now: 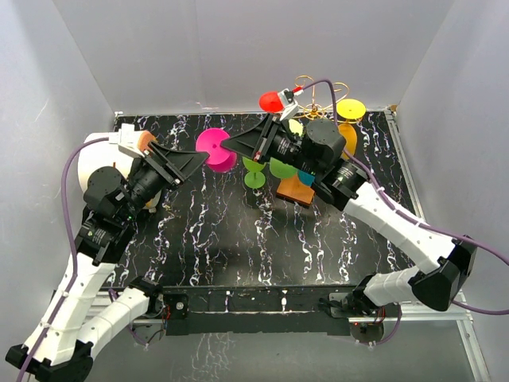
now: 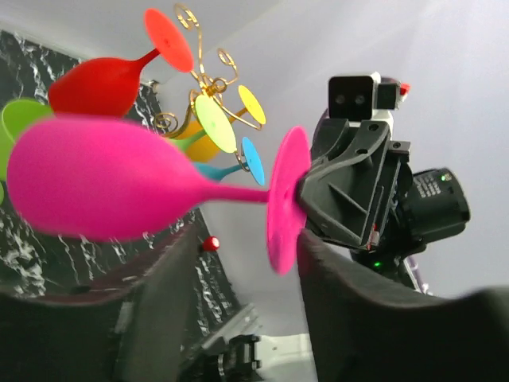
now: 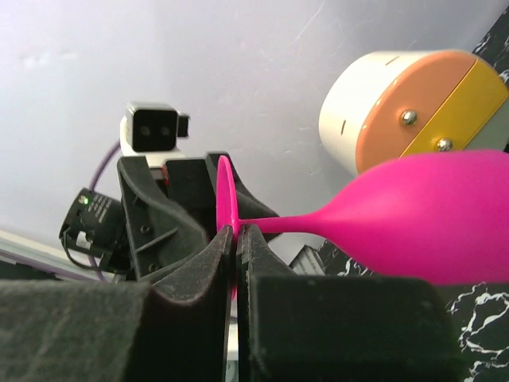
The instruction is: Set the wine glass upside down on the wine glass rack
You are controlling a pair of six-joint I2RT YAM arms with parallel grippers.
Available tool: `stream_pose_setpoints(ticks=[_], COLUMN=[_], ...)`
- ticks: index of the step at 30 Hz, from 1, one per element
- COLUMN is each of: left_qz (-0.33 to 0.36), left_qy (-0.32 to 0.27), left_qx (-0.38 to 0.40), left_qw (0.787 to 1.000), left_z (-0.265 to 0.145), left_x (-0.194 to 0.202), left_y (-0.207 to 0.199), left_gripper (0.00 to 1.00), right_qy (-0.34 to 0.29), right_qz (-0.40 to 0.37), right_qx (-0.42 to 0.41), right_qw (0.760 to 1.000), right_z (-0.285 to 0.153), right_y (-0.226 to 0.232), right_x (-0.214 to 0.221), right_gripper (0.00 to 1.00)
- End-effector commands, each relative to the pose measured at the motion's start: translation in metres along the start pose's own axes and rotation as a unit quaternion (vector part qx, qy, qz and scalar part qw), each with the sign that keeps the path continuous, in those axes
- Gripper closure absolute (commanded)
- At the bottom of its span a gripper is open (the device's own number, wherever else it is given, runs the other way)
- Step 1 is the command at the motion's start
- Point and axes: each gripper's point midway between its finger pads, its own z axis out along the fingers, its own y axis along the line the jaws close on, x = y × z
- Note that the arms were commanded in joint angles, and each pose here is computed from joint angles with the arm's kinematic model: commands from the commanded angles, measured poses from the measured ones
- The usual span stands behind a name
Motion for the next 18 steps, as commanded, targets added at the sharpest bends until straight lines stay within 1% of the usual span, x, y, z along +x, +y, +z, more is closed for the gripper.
stream_pose_setpoints(ticks=[1, 2, 3, 5, 8, 13, 18], left_qz=[0.030, 0.035, 0.040, 0.049, 0.060, 0.056, 0.045], left_qy=[-0.033, -0.042, -0.052, -0.071, -0.080, -0.062, -0.045], left_qx=[-0.051, -0.061, -0.071, -0.096, -0.101, -0.108, -0.105], left_qw=[0.998, 0.997, 0.995, 0.992, 0.990, 0.991, 0.992], left_z=[-0.015, -0.018, -0.021, -0.029, -0.035, -0.035, -0.031], left_x=[-0.011, -0.015, -0.018, -0.027, -0.031, -0.022, -0.011], left_y=[0.013, 0.015, 0.017, 0.021, 0.019, 0.028, 0.034], left_gripper=[0.39, 0.34, 0.32, 0.32, 0.31, 0.31, 0.31], right_qy=[-0.053, -0.056, -0.060, -0.070, -0.087, -0.113, -0.143], right_qz=[-0.016, -0.018, -0.024, -0.028, -0.026, -0.019, -0.027], right_qx=[-0.049, -0.049, -0.055, -0.054, -0.056, -0.056, -0.030], right_qw=[0.997, 0.997, 0.996, 0.996, 0.994, 0.992, 0.989], right_z=[-0.001, 0.001, 0.002, 0.004, 0.008, 0.019, 0.031], right_y=[0.025, 0.023, 0.027, 0.023, 0.015, 0.004, -0.013], right_x=[-0.040, -0.045, -0.053, -0.071, -0.098, -0.138, -0.175], right_gripper=[1.00, 1.00, 1.00, 1.00, 1.00, 1.00, 1.00])
